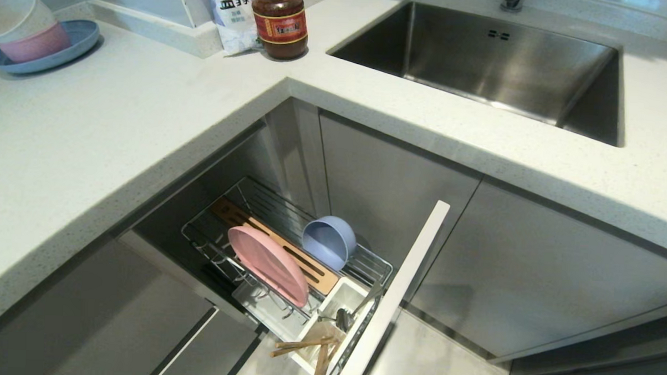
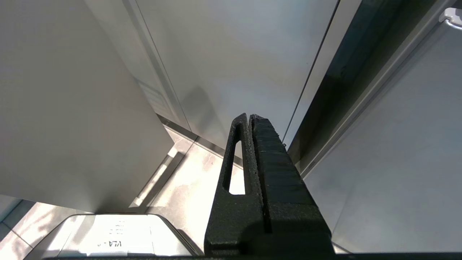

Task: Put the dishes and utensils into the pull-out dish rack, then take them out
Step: Take the plate out of the cupboard

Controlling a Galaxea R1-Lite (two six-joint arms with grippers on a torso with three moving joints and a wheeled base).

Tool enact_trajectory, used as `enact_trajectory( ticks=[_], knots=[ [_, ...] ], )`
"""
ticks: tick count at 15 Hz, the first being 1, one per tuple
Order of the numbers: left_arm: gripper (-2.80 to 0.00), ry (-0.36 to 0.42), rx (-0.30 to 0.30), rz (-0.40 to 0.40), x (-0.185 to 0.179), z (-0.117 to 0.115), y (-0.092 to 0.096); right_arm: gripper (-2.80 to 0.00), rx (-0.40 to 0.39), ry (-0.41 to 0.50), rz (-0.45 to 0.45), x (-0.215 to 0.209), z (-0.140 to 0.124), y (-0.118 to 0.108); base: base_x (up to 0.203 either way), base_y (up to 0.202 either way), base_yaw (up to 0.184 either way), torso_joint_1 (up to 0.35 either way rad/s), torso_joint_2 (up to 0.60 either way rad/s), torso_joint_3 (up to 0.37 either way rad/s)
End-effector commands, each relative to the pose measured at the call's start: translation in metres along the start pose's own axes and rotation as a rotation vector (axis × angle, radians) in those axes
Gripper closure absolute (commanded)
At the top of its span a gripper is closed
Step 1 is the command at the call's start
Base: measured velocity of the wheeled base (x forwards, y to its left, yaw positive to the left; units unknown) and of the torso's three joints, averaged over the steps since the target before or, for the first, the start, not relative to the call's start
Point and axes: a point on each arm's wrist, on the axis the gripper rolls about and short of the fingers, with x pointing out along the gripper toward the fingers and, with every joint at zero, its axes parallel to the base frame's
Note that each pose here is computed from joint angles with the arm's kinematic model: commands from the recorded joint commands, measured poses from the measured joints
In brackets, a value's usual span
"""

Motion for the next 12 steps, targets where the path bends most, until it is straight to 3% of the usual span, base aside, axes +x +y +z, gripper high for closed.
enact_trajectory(
  ticks=[1, 12],
  knots=[
    [0.0, 0.026, -0.008, 0.005, 0.0018, -0.0071, 0.0004, 0.0, 0.0, -0.003, 0.001, -0.0002, -0.0005, 0.0, 0.0, 0.0, 0.0, 0.0, 0.0, 0.0],
    [0.0, 0.025, -0.008, 0.005, 0.0017, -0.0069, 0.0004, 0.0, 0.0, -0.003, 0.001, -0.0002, -0.0005, 0.0, 0.0, 0.0, 0.0, 0.0, 0.0, 0.0]
  ],
)
